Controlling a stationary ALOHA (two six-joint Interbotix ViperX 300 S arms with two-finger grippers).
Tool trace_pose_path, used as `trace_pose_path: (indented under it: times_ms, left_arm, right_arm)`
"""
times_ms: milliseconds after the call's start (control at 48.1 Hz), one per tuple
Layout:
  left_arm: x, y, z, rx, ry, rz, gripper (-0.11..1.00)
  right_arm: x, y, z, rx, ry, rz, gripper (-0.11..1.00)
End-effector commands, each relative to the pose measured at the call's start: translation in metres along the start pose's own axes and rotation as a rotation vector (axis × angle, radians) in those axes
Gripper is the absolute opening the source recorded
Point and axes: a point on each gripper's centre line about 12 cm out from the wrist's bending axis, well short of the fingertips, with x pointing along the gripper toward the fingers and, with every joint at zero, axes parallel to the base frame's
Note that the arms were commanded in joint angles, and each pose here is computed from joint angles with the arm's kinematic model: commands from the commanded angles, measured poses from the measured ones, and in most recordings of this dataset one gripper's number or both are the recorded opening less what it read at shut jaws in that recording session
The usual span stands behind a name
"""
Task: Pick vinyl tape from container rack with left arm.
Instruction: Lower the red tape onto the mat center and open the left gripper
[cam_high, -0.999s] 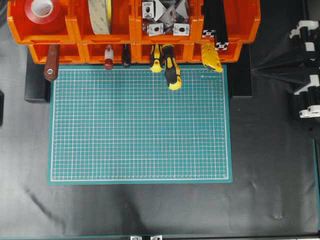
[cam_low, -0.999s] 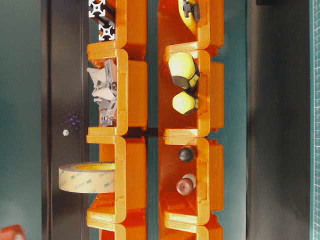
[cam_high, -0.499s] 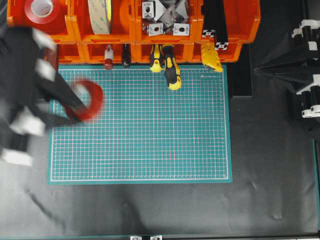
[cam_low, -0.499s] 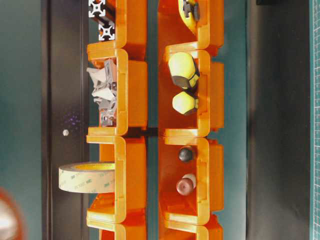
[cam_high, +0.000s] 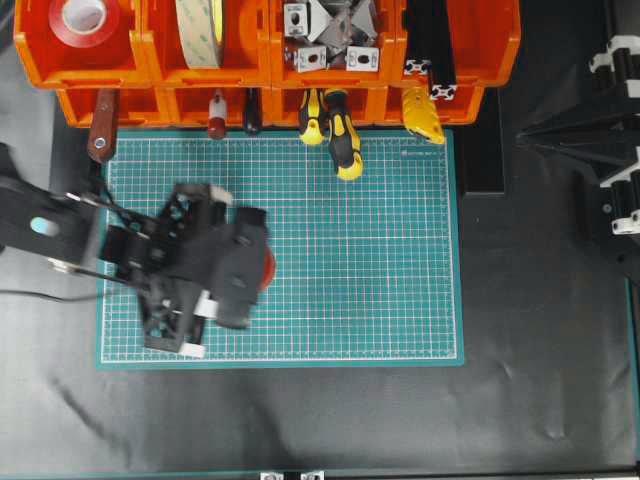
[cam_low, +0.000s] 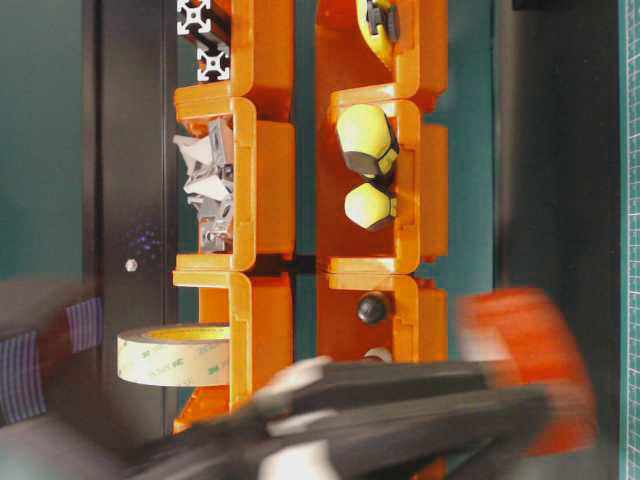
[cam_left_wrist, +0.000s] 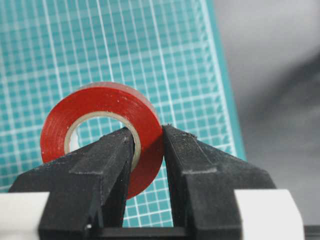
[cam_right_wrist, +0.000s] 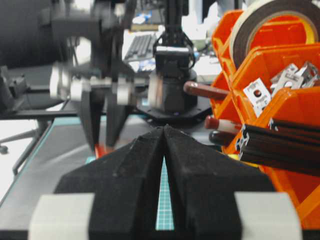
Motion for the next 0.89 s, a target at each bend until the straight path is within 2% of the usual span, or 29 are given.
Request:
trace_pose_path:
  times_ms: [0,125,645,707,874]
  left_arm:
    - [0.015,0.0,-0.001,0.009,0.023,0.002,0.19]
    - [0.029,0.001,-0.005,0.007,0.052,0.005,0.19]
    - [0.028,0.004,-0.002,0.003,0.029,0.007,0.2]
    - [0.027,0.006,-0.002,-0.013,0.028,0.009,0.31]
    - [0.026,0.007,0.001,-0.018,-0.022,0.006,0.78]
  right_arm:
    - [0.002,0.001,0.014,0.002,-0.041,0.002,0.0]
    - [0.002,0.001,0.015,0.002,-0.043,0.004,0.0]
    - [0.002,0.001,0.014,0.002,-0.037,0.004,0.0]
    - [0.002,0.001,0.014,0.002,-0.035,0.004,0.0]
    - [0.002,0.001,0.013,0.002,-0.024,0.004,0.0]
